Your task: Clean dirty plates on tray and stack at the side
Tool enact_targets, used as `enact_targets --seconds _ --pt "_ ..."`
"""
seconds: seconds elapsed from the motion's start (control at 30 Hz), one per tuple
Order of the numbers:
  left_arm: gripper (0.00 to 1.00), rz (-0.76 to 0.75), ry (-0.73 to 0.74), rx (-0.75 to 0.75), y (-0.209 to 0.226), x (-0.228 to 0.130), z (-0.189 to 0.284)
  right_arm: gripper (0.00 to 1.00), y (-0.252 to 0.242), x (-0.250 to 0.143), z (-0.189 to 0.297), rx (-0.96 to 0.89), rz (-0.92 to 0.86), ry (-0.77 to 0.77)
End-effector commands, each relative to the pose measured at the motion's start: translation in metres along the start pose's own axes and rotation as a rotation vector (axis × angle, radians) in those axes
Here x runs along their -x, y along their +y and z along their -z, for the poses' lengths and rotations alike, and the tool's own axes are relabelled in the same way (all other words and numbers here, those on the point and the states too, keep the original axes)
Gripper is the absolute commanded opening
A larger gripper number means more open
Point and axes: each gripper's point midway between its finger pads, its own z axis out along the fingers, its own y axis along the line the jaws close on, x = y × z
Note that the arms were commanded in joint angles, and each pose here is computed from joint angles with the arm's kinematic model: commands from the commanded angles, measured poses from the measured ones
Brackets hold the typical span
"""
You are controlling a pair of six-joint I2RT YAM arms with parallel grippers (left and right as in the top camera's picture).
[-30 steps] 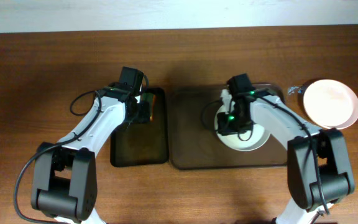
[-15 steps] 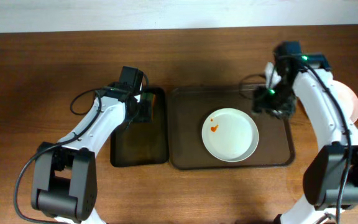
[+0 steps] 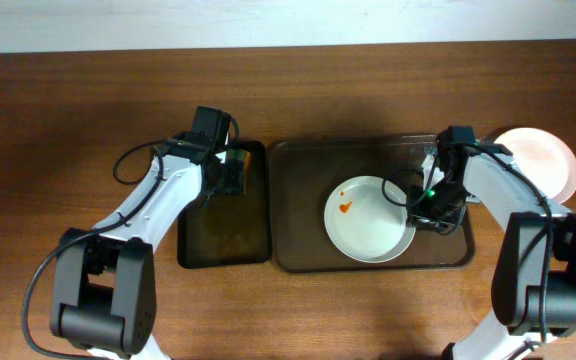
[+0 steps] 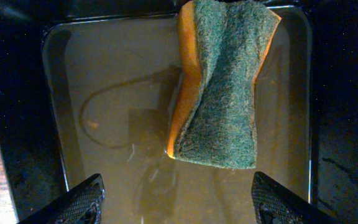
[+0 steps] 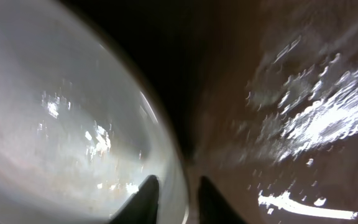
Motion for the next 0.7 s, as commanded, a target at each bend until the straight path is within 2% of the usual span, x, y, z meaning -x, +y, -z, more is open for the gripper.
enact_targets --seconds 0.0,0.1,0.17,0.27,0.3,0.33,0.37,0.47,0.57,0.63,0.67 --pt "0.73 -0.008 -0.032 0.002 0.001 0.009 0.008 0.04 -0.011 0.014 -0.001 -0.063 0.008 -0.056" --pt "0.73 -0.007 -0.033 0.002 0.001 0.009 0.008 0.05 -0.007 0.046 0.002 -0.049 0.034 -0.189" --pt "0.73 -0.007 -0.033 0.002 0.001 0.009 0.008 0.11 -0.002 0.071 0.008 -0.044 0.106 -0.29" --pt "0.73 -0.008 -0.032 0.002 0.001 0.009 0.008 0.14 0.0 0.082 0.013 -0.063 0.249 -0.333" --pt "0.73 -0.008 -0.032 0.002 0.001 0.009 0.008 0.33 0.0 0.082 0.013 -0.069 0.277 -0.333" --pt "0.73 -0.008 -0.032 0.002 0.001 0.009 0.008 0.48 0.0 0.084 0.015 -0.073 0.302 -0.339" --pt "0.73 -0.008 -0.033 0.002 0.001 0.009 0.008 0.53 0.001 0.088 0.019 -0.074 0.305 -0.349" --pt "0.73 -0.008 -0.033 0.002 0.001 0.009 0.008 0.5 0.002 0.082 0.026 -0.036 0.069 -0.316" --pt "0.74 -0.008 -0.032 0.002 0.001 0.009 0.008 0.41 -0.002 0.05 0.014 -0.025 -0.151 -0.187" --pt "0.74 -0.008 -0.032 0.002 0.001 0.009 0.008 0.4 -0.001 0.034 0.006 -0.031 -0.2 -0.129" --pt "0.74 -0.008 -0.032 0.002 0.001 0.009 0.008 0.36 0.001 0.029 0.004 -0.03 -0.214 -0.114"
